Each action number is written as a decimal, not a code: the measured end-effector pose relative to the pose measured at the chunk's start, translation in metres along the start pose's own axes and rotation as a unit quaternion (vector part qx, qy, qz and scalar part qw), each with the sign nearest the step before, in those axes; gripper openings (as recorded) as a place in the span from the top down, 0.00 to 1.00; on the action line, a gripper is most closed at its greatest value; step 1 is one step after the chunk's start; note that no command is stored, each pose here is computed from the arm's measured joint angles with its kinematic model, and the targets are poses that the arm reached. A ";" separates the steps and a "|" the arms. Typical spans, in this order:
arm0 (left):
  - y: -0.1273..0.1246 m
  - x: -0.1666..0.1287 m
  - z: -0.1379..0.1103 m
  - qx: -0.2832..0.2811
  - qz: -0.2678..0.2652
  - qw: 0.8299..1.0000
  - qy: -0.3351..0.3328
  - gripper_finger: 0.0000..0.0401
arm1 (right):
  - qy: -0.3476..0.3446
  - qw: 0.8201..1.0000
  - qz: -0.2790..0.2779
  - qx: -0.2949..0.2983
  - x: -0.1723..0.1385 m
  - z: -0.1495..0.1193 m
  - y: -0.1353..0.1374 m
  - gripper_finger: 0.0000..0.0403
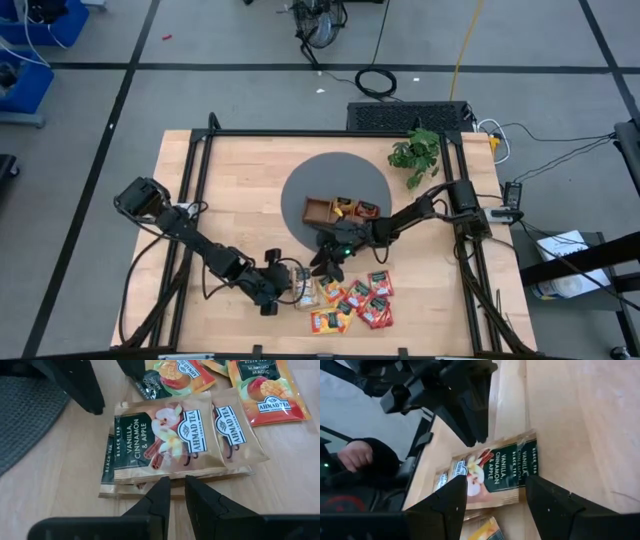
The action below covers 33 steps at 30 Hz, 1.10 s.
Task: Pick & Place Tea
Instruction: Put the brown tea packet into the left section of the wooden organizer
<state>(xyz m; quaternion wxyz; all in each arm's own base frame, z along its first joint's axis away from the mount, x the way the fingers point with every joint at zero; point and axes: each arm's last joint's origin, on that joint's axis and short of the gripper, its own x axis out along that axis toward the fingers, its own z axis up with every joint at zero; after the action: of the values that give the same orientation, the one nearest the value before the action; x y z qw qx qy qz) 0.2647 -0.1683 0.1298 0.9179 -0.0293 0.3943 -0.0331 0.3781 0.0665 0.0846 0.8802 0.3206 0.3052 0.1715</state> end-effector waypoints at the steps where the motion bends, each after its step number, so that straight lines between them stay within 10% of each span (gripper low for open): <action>1: 0.000 0.000 0.000 0.003 0.001 1.000 -0.001 0.84 | 0.007 1.000 -0.003 0.000 0.001 -0.002 0.000 0.54; 33: 0.001 0.000 0.002 0.022 0.019 0.999 -0.015 0.84 | 0.117 0.986 -0.075 -0.093 0.012 0.022 0.009 0.57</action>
<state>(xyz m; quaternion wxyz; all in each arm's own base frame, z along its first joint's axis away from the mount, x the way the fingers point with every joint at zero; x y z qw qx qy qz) 0.2659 -0.1673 0.1308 0.9245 -0.0023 0.3806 -0.0237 0.4001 0.0694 0.0989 0.8748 0.1908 0.4120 0.1689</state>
